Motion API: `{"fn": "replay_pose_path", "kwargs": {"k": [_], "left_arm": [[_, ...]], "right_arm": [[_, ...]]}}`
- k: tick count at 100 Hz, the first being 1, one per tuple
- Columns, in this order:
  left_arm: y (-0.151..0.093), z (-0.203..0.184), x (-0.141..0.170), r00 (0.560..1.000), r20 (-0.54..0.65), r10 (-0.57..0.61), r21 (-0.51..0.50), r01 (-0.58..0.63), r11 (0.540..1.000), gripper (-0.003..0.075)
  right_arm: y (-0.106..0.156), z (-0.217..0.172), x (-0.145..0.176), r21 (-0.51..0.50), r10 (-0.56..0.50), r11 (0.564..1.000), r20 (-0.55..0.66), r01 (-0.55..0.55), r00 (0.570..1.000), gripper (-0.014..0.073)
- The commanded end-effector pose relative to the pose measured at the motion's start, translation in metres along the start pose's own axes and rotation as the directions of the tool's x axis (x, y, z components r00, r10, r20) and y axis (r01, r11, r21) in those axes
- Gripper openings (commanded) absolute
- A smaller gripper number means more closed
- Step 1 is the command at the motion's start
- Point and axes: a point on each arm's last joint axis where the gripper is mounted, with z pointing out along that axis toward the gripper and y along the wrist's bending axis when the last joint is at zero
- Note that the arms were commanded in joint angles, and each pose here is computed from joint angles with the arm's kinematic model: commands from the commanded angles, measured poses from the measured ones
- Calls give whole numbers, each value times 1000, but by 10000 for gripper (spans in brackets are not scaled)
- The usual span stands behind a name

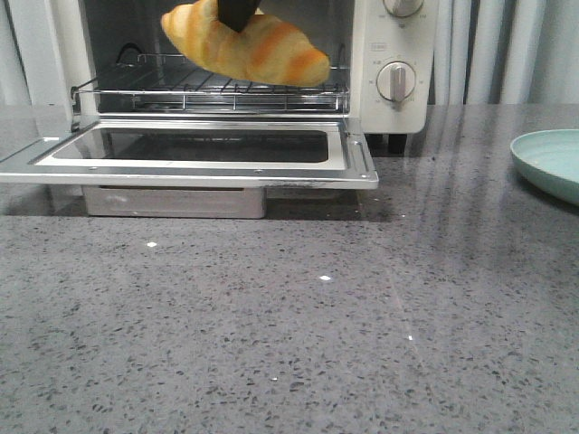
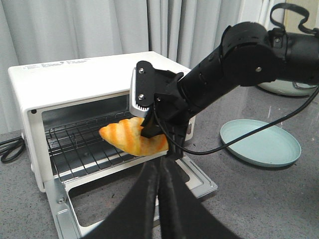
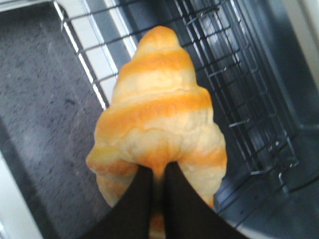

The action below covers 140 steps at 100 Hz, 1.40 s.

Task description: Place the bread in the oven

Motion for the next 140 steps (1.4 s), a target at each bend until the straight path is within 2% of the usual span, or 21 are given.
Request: {"fn": "replay_pose_path", "kwargs": {"k": [1, 30, 51, 58, 75, 80, 109, 125, 140], "left_arm": [[-1, -4, -15, 995, 97, -9, 10, 8, 1000, -22], [-1, -4, -14, 996, 93, -9, 9, 9, 1000, -22], [-1, -4, -14, 996, 88, -14, 13, 13, 1000, -22], [-1, -4, -13, 997, 82, -14, 12, 13, 1000, -22], [-1, -4, -13, 997, 77, -14, 11, 13, 1000, -22], [-1, -4, -13, 997, 78, -10, 8, 9, 1000, -22], [0, -5, -13, 996, 84, 5, -5, -5, 1000, -22], [4, -23, -14, 990, 143, -10, -29, 15, 999, -22], [13, -48, -10, 979, 205, 3, -151, 28, 988, -22]], "right_arm": [[-18, -30, -15, 111, -32, 994, 153, 15, 988, -67], [-16, -3, -18, 179, -115, 980, 138, 89, 984, -67], [-16, 3, -25, 210, -143, 973, 200, 100, 969, -50], [-17, 2, -26, 214, -145, 972, 212, 99, 966, 31], [-17, 1, -29, 224, -151, 970, 243, 96, 958, 391], [-17, 1, -30, 229, -155, 969, 253, 97, 955, 437], [-18, 0, -32, 239, -162, 966, 271, 97, 949, 415], [-7, -5, -36, 218, -168, 970, 262, 111, 950, 415], [6, -16, -42, 195, -169, 974, 269, 118, 948, 414]]}}
